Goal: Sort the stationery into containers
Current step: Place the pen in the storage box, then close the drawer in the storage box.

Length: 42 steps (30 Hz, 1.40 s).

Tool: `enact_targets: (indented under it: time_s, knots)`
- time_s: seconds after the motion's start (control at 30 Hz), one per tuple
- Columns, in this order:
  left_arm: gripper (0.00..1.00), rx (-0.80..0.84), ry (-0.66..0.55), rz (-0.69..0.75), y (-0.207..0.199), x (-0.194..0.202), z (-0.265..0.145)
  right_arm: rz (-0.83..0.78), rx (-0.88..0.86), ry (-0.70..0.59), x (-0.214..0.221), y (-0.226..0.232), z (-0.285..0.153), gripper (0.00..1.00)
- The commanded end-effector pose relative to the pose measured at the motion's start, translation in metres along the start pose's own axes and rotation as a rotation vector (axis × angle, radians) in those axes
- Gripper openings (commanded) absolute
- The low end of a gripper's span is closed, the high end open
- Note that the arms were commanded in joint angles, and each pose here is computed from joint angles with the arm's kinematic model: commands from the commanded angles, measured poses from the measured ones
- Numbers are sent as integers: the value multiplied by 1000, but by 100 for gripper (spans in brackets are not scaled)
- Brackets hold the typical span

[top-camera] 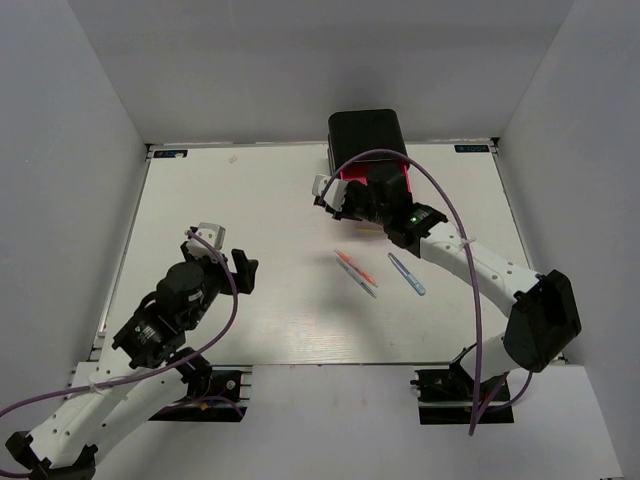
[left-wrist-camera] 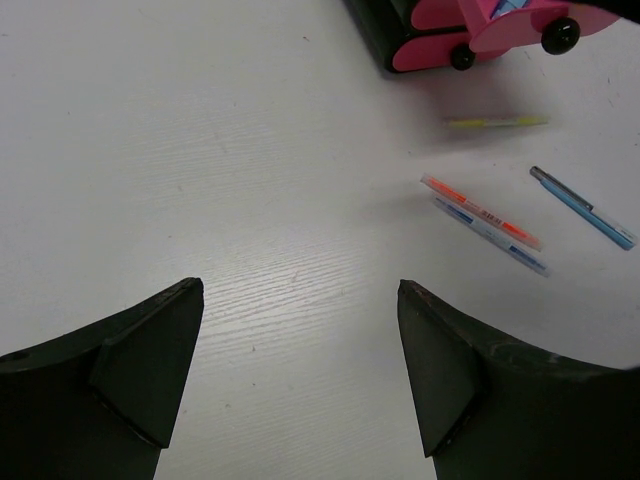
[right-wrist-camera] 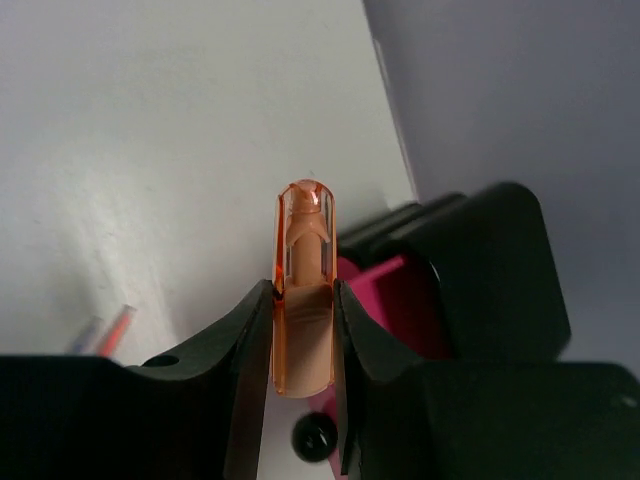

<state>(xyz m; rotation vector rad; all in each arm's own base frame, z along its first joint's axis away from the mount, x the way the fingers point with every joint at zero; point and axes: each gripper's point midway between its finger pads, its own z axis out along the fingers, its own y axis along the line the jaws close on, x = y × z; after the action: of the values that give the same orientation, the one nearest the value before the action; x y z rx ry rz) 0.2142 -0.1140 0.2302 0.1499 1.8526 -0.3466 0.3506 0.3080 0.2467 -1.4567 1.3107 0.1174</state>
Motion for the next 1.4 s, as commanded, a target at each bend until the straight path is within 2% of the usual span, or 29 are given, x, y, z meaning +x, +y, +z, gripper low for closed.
enact_targets:
  time_s: [0.0, 0.17, 0.27, 0.37, 0.4, 0.63, 0.83, 0.9, 1.0, 1.03, 1.07, 1.1, 1.2, 1.3, 1.37]
  knots:
    - [88, -2, -3, -9, -1, -4, 3, -21, 231, 30, 7, -57, -15, 1]
    - [88, 7, -1, -9, -3, -4, 3, -12, 270, 73, 32, -78, -16, 1]
    - [88, 7, -1, -9, -3, -4, 3, -6, 268, 102, 47, -85, -10, 6]
    - [88, 7, -1, -9, -3, -4, 3, 15, 231, 124, 65, -82, -3, 14]
    - [88, 7, -1, -9, -3, -4, 3, 27, 226, 130, 68, -82, -2, 21]
    - [88, 9, -9, -3, -3, -6, 3, 99, 214, 150, 90, -88, -1, 48]
    - [88, 16, 2, 0, -5, -3, 4, 189, 203, 51, 69, -94, -21, 48]
    - [88, 16, 2, 0, -5, -3, 4, 194, 175, -9, 55, -92, -30, 44]
    - [88, 16, 2, 0, -5, -3, 4, 218, 67, -46, 50, -68, -38, 21]
    - [88, 16, 2, 0, -5, -3, 4, 206, -1, -30, 55, -53, -41, 8]
    - [88, 16, 2, 0, -5, -3, 4, 197, -66, -70, 49, -41, -41, 1]
    - [88, 16, 2, 0, -5, -3, 4, 159, -109, -99, 45, -35, -44, 0]
    - [88, 18, -6, -3, -5, -5, 3, 144, -276, -80, 55, -3, -45, 0]
    - [88, 18, -7, -3, -5, -5, 3, 164, -463, -16, 72, 32, -52, 0]
    - [88, 18, -7, -3, -5, -5, 3, 169, -501, 16, 81, 35, -47, 0]
